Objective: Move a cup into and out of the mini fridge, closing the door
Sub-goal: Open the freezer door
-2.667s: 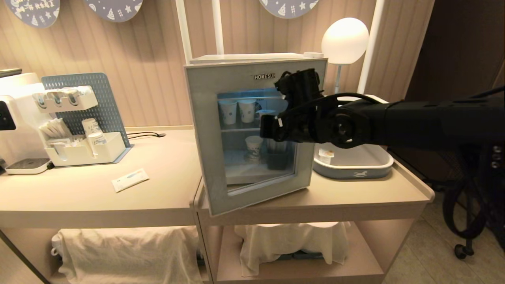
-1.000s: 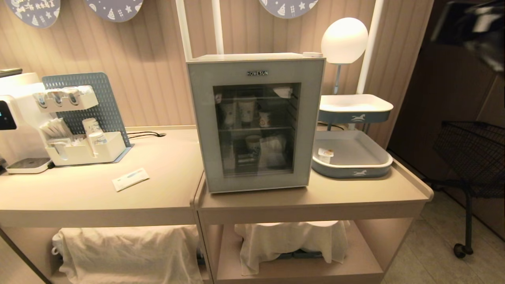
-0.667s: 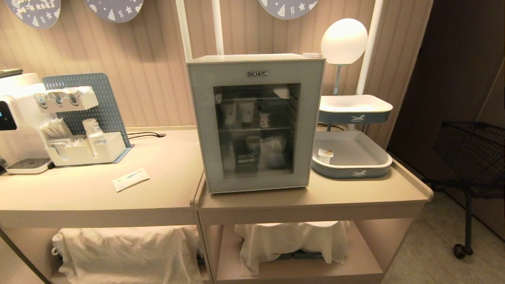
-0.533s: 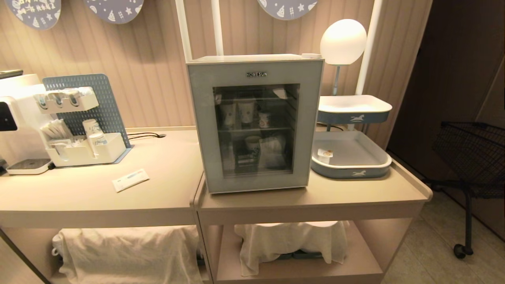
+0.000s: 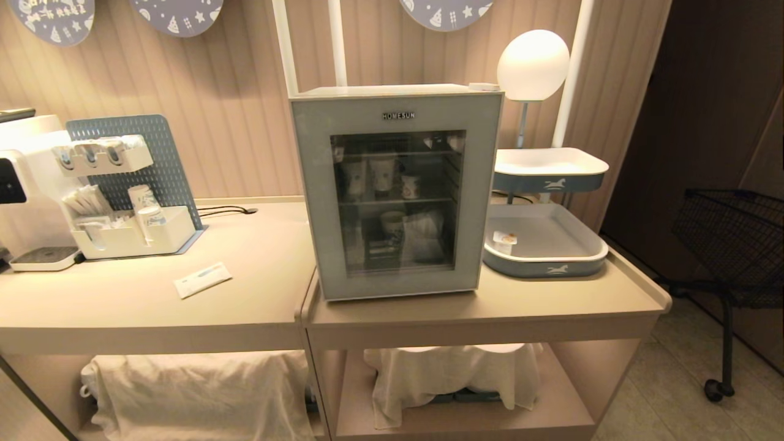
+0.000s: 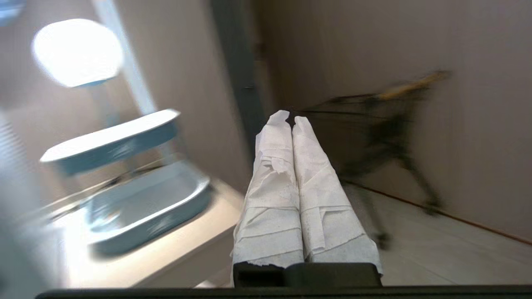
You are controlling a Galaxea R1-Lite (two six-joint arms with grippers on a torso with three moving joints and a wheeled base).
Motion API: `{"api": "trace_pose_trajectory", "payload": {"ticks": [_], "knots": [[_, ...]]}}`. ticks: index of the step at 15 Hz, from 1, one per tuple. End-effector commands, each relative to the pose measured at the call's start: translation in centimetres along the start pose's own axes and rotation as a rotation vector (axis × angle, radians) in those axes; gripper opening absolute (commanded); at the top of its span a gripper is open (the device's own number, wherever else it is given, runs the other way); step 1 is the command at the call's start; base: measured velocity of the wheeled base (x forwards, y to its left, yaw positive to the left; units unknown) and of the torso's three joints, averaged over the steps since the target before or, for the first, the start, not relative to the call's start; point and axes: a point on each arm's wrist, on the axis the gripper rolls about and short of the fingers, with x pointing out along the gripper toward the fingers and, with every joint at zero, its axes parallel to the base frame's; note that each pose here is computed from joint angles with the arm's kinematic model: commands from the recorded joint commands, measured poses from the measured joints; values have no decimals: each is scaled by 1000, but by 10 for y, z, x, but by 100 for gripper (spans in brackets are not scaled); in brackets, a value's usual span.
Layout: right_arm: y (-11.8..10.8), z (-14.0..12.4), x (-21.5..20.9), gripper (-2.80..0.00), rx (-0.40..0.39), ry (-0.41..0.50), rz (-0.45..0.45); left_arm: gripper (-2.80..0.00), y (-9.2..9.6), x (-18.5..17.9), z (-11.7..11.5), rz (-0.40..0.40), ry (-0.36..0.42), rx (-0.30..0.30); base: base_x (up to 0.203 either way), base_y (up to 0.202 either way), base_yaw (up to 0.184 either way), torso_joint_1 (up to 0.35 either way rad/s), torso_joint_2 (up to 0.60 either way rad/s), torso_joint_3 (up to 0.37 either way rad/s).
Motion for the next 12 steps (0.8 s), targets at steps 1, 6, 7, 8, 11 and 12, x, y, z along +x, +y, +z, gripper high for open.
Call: {"api": "trace_pose_trajectory", "payload": {"ticks": [1,6,7,8,11,12], "knots": [[-4,-35,-14,-280,26,-37,118,-280,0,0,0,0,3,0,0,0,0,0,0,0],[6,-96,-24,-280,-66,395,577,-280,0,0,0,0,3,0,0,0,0,0,0,0],[6,-95,-25,-280,-72,399,594,-280,0,0,0,0,3,0,0,0,0,0,0,0],[7,-94,-24,-280,-67,393,597,-280,0,0,0,0,3,0,0,0,0,0,0,0],[7,-94,-24,-280,-63,395,596,-280,0,0,0,0,2,0,0,0,0,0,0,0],[7,-94,-24,-280,-63,395,596,-280,0,0,0,0,3,0,0,0,0,0,0,0]]}}
